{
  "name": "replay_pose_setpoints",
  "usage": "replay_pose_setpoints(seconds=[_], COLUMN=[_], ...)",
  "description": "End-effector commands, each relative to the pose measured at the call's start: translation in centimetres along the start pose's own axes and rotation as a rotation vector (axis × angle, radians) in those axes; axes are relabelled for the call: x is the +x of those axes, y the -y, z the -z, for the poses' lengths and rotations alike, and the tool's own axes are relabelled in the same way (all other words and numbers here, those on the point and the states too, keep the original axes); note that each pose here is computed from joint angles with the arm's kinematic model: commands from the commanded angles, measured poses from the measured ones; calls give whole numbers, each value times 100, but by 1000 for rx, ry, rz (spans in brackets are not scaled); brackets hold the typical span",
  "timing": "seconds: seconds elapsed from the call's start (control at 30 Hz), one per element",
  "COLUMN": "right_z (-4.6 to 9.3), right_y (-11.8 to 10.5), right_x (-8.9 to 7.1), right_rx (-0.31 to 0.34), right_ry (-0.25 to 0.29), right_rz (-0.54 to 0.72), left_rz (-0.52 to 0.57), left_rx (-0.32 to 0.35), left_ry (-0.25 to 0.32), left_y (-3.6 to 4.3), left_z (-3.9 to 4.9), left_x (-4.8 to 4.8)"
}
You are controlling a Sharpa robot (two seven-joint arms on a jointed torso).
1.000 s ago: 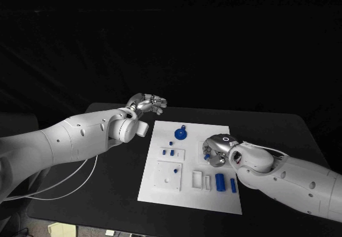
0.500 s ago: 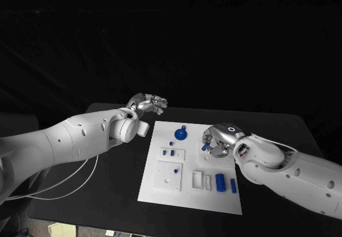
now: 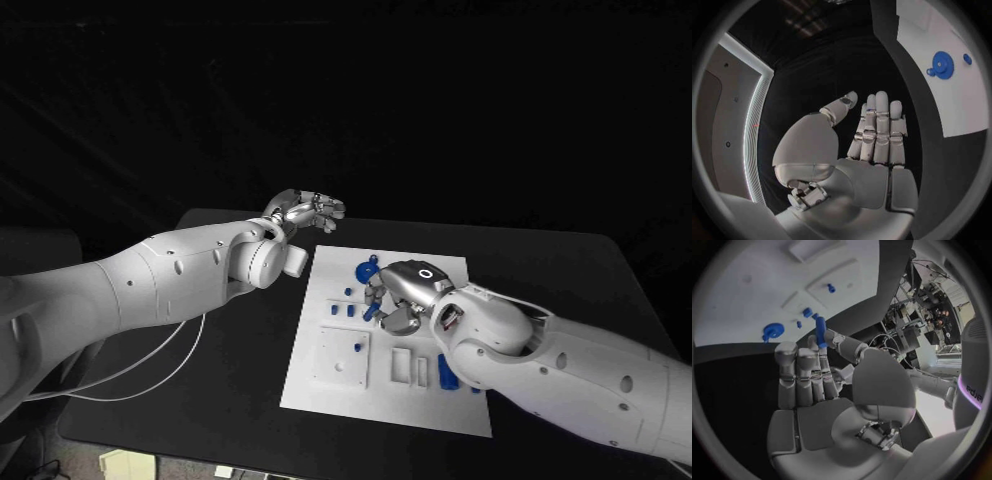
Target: Assemble the parts on the task board
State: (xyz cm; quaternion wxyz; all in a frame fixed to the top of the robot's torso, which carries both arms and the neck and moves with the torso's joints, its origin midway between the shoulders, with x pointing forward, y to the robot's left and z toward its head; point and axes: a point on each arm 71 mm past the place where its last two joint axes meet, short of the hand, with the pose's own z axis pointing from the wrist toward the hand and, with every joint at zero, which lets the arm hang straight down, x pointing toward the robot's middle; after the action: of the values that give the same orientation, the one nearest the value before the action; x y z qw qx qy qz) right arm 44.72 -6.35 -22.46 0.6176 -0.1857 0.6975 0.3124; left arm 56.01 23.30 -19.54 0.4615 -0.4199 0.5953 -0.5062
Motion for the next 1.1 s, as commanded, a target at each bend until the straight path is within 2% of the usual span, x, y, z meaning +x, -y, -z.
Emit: replay_pose_setpoints(seconds=[0.03, 0.27, 0.53, 1.1], right_z=[-45, -73, -76, -85], right_y=[-141, -378, -466, -452], right_x=[146, 442, 658, 811], right_rx=[-45, -99, -109, -100], right_ry=[-35, -97, -136, -159], right_rz=[8, 11, 22, 43], left_rz=[11, 13, 14, 15], left_rx=[12, 13, 13, 12], left_ry=[-19, -28, -32, -34], left_y=[22, 28, 29, 30], left_z=[-13, -28, -34, -29], left_x=[47, 93, 111, 114])
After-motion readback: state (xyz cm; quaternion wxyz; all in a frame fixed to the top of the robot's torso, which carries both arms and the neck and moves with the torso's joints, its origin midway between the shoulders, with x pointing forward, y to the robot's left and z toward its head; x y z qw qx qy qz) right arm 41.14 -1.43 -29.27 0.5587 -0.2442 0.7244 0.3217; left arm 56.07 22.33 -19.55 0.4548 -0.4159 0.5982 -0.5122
